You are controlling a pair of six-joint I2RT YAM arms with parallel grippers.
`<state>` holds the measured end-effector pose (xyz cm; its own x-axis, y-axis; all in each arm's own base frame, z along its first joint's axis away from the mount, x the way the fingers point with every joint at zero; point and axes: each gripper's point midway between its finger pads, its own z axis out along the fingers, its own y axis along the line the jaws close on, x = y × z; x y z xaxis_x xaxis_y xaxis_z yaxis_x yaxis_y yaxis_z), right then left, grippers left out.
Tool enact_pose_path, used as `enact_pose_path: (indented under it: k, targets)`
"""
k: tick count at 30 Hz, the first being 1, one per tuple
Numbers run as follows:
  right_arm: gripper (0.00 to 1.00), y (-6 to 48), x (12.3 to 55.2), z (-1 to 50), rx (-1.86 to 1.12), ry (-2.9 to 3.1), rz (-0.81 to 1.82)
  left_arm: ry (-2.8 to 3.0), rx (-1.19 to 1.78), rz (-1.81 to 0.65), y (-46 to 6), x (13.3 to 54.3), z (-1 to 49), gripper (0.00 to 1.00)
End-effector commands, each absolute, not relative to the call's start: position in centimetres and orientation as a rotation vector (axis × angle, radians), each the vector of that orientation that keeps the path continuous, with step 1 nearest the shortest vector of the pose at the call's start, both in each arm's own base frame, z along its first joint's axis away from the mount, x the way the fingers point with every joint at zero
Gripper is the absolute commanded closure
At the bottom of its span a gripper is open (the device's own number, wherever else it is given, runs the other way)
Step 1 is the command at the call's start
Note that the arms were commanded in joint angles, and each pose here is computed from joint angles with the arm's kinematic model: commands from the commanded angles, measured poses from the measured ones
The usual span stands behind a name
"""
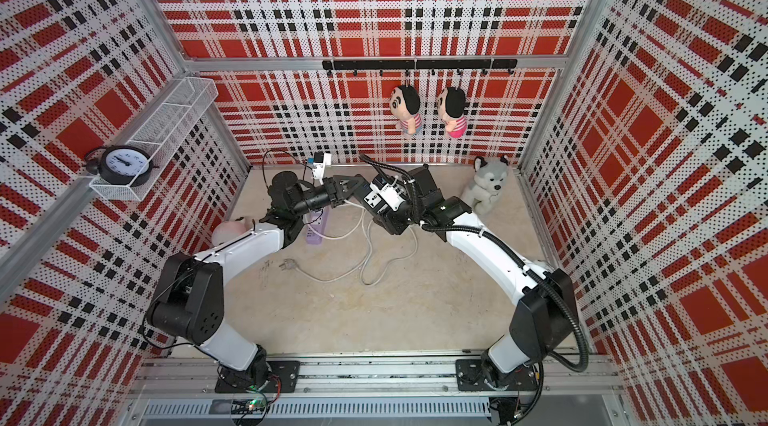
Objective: Unwrap the cord wrapped around the power strip
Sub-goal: Adjust the power strip, then unwrap the power cord from the power strip.
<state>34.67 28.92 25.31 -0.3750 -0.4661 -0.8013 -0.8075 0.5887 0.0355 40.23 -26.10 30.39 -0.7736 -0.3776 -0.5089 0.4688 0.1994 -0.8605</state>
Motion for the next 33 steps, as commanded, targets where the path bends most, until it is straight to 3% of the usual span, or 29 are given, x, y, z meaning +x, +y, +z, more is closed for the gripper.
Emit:
enact_pose_path:
  k: [1, 3, 4, 7, 9, 13, 16, 20, 23, 27, 30, 33]
  targets:
    - [0.73, 28.5, 35.6, 26.9, -0.974, 1.997, 0.54, 1.832, 0.271, -1.605, -26.4, 38.2, 31.7, 0.92]
    - [0.76, 28.1, 35.9, 27.7, -0.952, 1.981, 0.526, 1.916, 0.26, -1.436, -25.5, 39.3, 30.0, 0.55]
    - [0.77, 27.8, 36.1, 28.1, -0.936, 1.972, 0.519, 1.96, 0.271, -1.321, -24.8, 39.7, 29.2, 0.42]
    - [0.77, 27.0, 36.2, 29.1, -0.905, 1.946, 0.507, 2.007, 0.335, -1.078, -23.6, 39.9, 29.2, 0.14]
    - [0.77, 26.8, 36.0, 29.5, -0.894, 1.933, 0.52, 1.972, 0.351, -1.059, -23.3, 39.1, 30.6, 0.05]
    - [0.77, 26.6, 35.5, 30.6, -0.874, 1.901, 0.593, 1.919, 0.37, -1.1, -23.2, 37.6, 31.2, 0.15]
    - [0.77, 26.7, 35.1, 31.3, -0.879, 1.881, 0.621, 1.962, 0.351, -1.073, -23.1, 37.7, 29.3, 0.45]
    - [0.78, 26.8, 34.6, 31.8, -0.883, 1.87, 0.646, 1.972, 0.386, -1.086, -24.0, 37.2, 28.7, 0.52]
    - [0.77, 26.7, 34.1, 31.6, -0.94, 1.863, 0.642, 1.858, 0.472, -1.0, -23.7, 36.4, 31.9, 0.46]
    - [0.77, 26.8, 33.7, 30.1, -1.047, 1.891, 0.62, 1.902, 0.552, -0.558, -19.7, 36.6, 34.8, 0.28]
    - [0.77, 26.7, 34.4, 29.6, -1.077, 1.931, 0.607, 1.969, 0.547, -0.334, -17.0, 37.2, 35.2, 0.16]
    - [0.76, 25.6, 35.4, 28.8, -1.05, 2.052, 0.522, 2.04, 0.505, -0.309, -16.5, 37.7, 33.0, 0.11]
